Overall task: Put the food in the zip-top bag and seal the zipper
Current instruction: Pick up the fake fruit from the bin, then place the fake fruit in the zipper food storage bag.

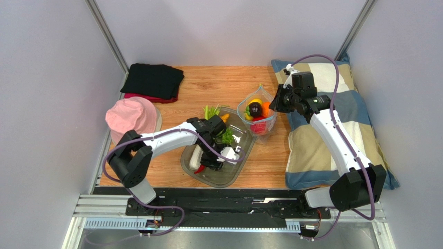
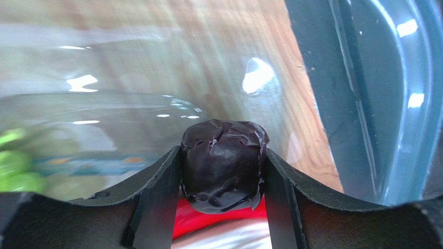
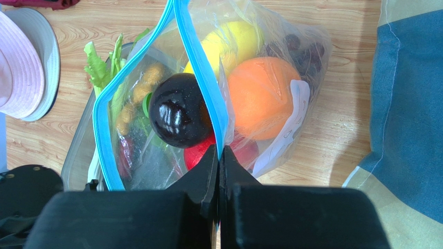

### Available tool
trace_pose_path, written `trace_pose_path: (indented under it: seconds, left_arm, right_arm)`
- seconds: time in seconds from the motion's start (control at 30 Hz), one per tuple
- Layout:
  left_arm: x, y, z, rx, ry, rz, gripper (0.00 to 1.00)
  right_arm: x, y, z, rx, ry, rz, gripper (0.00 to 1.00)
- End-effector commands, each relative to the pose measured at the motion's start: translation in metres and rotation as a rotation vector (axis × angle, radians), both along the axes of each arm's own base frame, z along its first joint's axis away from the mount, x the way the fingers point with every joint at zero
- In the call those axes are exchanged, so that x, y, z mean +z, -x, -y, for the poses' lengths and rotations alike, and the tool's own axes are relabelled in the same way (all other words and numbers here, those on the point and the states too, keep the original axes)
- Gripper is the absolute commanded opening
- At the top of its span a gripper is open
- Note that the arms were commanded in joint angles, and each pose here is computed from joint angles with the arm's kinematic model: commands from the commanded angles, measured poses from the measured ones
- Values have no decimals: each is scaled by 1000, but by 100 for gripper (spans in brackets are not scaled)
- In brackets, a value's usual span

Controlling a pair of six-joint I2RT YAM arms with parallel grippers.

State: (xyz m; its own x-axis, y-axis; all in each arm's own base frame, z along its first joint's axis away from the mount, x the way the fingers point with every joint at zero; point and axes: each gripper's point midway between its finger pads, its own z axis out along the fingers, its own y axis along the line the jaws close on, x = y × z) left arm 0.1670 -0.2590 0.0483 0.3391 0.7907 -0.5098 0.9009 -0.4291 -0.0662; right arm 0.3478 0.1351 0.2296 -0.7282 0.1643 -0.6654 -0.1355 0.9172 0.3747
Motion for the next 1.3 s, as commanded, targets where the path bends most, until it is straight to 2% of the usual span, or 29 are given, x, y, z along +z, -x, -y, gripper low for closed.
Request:
trace_pose_path:
  seconds: [0.0,0.07,0.1,0.17,0.2,0.27,0.33,0.37,0.43,0.53,0.67,0.73,0.77,0.87,0.97,1.03,1.07,1.1,1.13,1.2,1.27]
  left_arm:
    - [104,-35,38,95,279,81,44]
    - [148,-58,57,174,416,67,44]
    - [190,-78,67,254,498,72,44]
    - [228,-107,88,362,607,60,44]
    - [258,-121,96,392,672,110,45]
    - [294,-146,117,451,798,132,46]
    - [294,-174,135,515,831,144,48]
    - [312,-183,142,546,867,138,47]
    - [292,-206,155,608,836,110,46]
    - [287,-221,170,639,858,72,46]
    - [266,-219,187,608,846,44,47]
    - [246,-224,192,639,804,52,55]
    - [241,-224,194,642,791,54,66]
    - [229,-229,192,686,760,47,82]
    - [245,-225,183,685,764,72,91]
    - [268,-211,172,643,777,104,93]
    - [267,-205,167,628,767,112,98]
    - [285,-195,157,608,787,140,99]
    - [274,-191,150,612,761,133,99]
    - [287,-181,135,610,784,148,97]
    - [271,-183,118,663,765,104,94]
  right_arm:
    - [23,-7,1,9,-2,85,0]
    - [22,-6,1,12,3,85,0]
    - [21,-6,1,13,1,83,0]
    - [18,-4,1,14,4,76,0]
    - [17,-4,1,15,4,73,0]
    - [15,-3,0,14,-1,66,0]
    - [16,-4,0,12,-5,73,0]
    - [16,-4,0,13,-6,71,0]
    - [18,-5,1,7,-3,78,0]
    - [21,-5,2,12,6,88,0]
    - [24,-5,4,11,15,99,0]
    - [24,-4,1,15,-4,91,0]
    - [24,-4,0,20,-9,88,0]
    - [23,-5,-1,22,-16,86,0]
    - [23,-7,-2,23,-10,87,0]
    - [21,-8,-2,23,-8,81,0]
    - [21,-8,-2,22,-9,80,0]
    - [21,-8,-2,20,-12,79,0]
    - [20,-8,-2,20,-12,79,0]
    - [20,-8,-1,18,-10,80,0]
    - [18,-7,0,17,-6,76,0]
